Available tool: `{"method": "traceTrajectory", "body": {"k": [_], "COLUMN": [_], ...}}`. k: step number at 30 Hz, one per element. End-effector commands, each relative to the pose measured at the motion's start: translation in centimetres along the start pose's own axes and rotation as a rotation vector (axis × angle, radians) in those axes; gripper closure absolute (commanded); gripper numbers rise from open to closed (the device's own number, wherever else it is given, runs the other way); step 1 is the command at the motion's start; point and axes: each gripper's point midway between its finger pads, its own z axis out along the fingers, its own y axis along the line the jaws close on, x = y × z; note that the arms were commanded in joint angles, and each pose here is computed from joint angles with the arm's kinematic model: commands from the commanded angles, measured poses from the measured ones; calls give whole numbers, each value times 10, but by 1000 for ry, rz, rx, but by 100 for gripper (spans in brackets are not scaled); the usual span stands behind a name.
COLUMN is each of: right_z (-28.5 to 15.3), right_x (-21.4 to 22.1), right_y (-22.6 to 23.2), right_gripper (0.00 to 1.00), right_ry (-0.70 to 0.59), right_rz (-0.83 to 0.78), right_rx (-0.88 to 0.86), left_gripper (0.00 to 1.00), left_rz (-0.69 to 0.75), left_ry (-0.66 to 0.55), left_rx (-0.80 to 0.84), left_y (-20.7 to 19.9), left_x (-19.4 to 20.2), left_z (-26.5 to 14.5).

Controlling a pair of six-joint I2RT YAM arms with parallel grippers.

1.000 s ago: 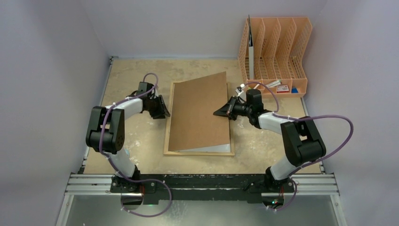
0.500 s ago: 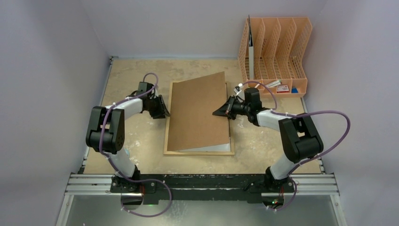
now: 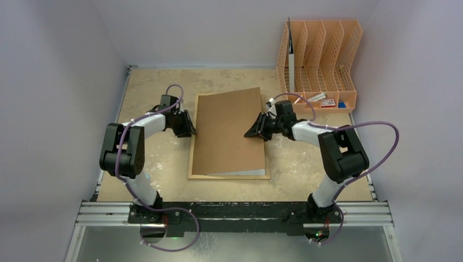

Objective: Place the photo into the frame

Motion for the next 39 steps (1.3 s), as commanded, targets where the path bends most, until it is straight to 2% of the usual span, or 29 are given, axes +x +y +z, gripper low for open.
{"method": "traceTrajectory", "body": {"k": [1, 8, 15, 18, 23, 39], "right_z": [-3, -1, 3, 1, -8, -32], "right_x": [-14, -19, -19, -19, -20, -14], "right_y": [-4, -21, -34, -37, -40, -62], "right_gripper": [63, 51, 46, 38, 31, 32], "right_ry": [-19, 3, 1, -6, -15, -55], "right_rz": [-102, -145, -164, -174, -194, -194], "right_rx": [94, 185, 227, 251, 296, 444], "left_gripper": [67, 67, 67, 67, 67, 64], "left_rz": [39, 46, 47, 49, 51, 57], "left_ry": [-4, -2, -4, -5, -7, -8], "left_rx": [-32, -36, -37, -38, -36, -38], "left_y": [5, 5, 4, 4, 3, 3], "left_x": [-2, -3, -4, -4, -5, -4], "left_z": [-4, -6, -8, -9, -11, -14]}}
